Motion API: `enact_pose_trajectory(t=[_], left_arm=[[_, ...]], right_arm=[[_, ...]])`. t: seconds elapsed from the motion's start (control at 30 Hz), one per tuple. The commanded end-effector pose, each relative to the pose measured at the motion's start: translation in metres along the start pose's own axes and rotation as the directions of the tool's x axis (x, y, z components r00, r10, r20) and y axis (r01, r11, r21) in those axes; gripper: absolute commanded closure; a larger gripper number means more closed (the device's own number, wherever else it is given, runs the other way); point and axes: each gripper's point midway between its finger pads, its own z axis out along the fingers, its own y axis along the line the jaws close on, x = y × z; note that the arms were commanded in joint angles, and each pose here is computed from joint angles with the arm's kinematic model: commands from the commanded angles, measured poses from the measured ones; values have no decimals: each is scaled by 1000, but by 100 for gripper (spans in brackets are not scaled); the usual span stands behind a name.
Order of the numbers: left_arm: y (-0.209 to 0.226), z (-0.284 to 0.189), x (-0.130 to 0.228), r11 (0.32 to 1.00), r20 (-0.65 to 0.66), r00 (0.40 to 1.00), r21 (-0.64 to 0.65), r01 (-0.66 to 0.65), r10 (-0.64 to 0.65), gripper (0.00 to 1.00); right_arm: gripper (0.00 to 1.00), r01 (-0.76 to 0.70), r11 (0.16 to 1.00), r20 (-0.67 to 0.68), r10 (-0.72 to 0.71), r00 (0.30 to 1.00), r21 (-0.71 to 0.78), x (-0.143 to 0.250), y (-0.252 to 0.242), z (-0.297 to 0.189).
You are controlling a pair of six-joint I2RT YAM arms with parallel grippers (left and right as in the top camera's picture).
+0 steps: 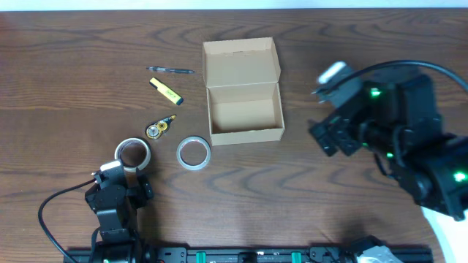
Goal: Pack container
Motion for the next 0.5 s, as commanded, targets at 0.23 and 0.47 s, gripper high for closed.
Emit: enact_pose_trajectory(t=[0.23, 0.47], left_arm=[[-1, 3, 6, 1000, -10, 1000, 2, -20, 20, 5], [-1, 3, 6, 1000, -11, 1000, 2, -20, 20, 5]], right_arm=[[1, -205, 972, 5, 206, 979, 114, 81, -29, 0], [1, -271, 947, 34, 269, 962, 169, 145, -16, 27]])
